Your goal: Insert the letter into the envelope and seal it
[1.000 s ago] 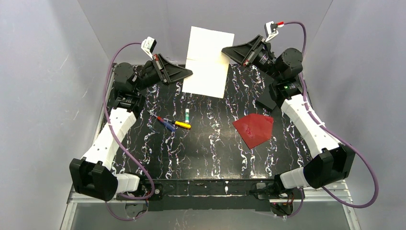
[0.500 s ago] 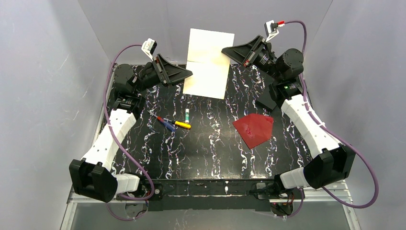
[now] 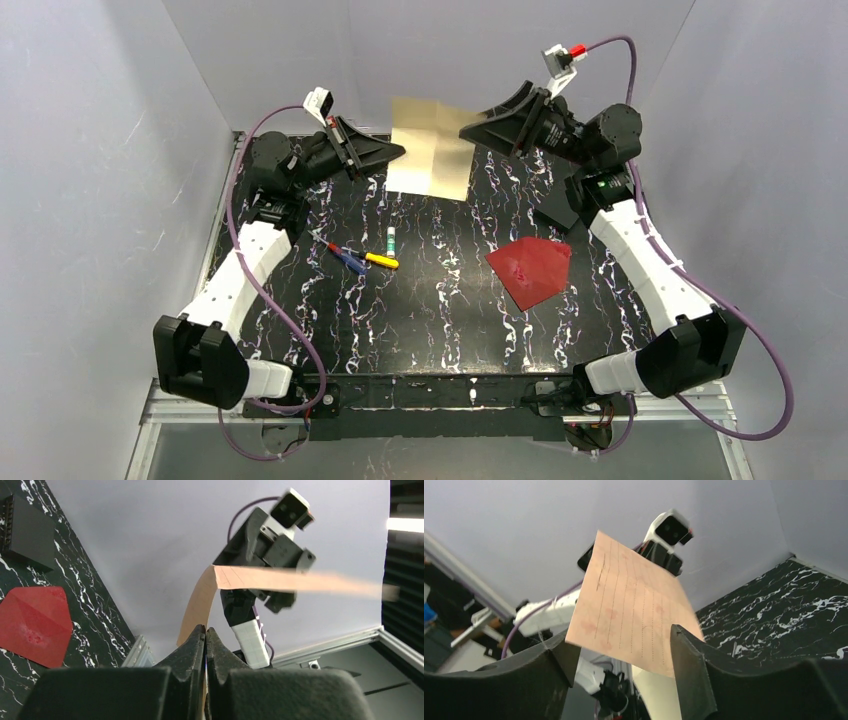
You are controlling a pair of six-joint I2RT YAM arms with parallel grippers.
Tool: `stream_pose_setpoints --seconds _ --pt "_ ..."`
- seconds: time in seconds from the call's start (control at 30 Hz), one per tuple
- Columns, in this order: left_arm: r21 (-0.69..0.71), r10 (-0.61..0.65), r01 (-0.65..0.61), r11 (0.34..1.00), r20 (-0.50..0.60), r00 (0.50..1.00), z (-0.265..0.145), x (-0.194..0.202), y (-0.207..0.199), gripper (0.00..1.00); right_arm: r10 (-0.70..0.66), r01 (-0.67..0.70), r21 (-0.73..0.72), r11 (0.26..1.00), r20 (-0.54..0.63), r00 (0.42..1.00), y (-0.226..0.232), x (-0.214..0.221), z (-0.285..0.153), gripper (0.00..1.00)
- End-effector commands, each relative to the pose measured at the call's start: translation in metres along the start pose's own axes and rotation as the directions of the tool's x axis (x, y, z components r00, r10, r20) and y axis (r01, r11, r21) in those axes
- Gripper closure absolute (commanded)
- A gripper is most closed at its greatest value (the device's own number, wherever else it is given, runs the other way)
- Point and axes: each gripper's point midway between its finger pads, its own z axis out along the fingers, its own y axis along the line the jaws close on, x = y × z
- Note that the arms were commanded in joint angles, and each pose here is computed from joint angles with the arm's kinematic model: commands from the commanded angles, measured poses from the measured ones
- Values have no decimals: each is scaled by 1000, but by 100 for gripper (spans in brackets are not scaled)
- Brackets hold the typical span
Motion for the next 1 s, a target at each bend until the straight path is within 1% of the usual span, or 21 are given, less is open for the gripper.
stream_pose_setpoints --seconds 0.0,0.13,0.2,0.23,0.3,0.37,0.4,0.43,0.5,0.57,0.6,0.63,0.67,0.7,0.73,0.8,0.87,0.97 --pt "7 -52 51 999 23 998 4 -6 -1 100 -178 151 -175 973 -153 972 39 27 -16 25" --pt "14 -51 50 999 17 999 8 -11 -4 100 -169 112 -209 971 -275 947 36 54 -28 23" --pt "19 -37 36 999 14 999 10 -13 -6 100 -176 127 -179 976 -295 939 32 58 -31 23" --pt "21 -24 23 1000 14 1000 11 -13 -7 100 -184 150 -137 979 -289 939 27 56 -30 23" --pt "24 31 -31 999 6 1000 10 -12 -7 100 -202 207 -7 978 -243 949 16 40 -27 24" --pt "37 123 -122 992 -28 992 7 -4 -7 100 -225 244 119 962 -156 962 9 14 -24 29" --pt "53 179 -176 983 -52 983 4 2 -10 100 -222 237 155 959 -109 969 10 2 -22 31" --pt "74 249 -243 967 -77 965 0 9 -12 100 -223 234 159 959 -81 971 12 -3 -20 33" --pt "102 354 -345 933 -92 931 -9 21 -15 100 -215 218 135 967 -38 976 19 -11 -16 37" --pt "131 450 -437 890 -99 888 -17 30 -19 100 -214 217 116 969 -41 976 18 -10 -14 41" --pt "146 484 -468 871 -103 869 -20 35 -23 100 -217 222 132 966 -55 975 13 -8 -15 44" --pt "156 512 -495 855 -104 853 -23 37 -24 100 -225 235 143 961 -78 971 8 -5 -15 44" --pt "164 527 -508 846 -110 842 -24 39 -26 100 -238 251 138 958 -102 966 7 -2 -16 42" --pt "176 534 -511 841 -122 837 -25 41 -27 100 -246 261 112 959 -132 960 9 3 -16 37" --pt "189 540 -514 837 -132 831 -25 42 -30 100 -245 261 80 962 -167 955 11 10 -16 32" --pt "221 541 -503 835 -168 824 -26 46 -35 100 -237 243 -8 970 -246 940 22 26 -20 25" --pt "264 547 -491 830 -215 809 -29 53 -43 100 -242 233 -66 970 -277 930 32 35 -23 22" --pt "301 549 -473 828 -261 794 -33 60 -50 100 -253 231 -108 967 -289 923 41 43 -25 21"
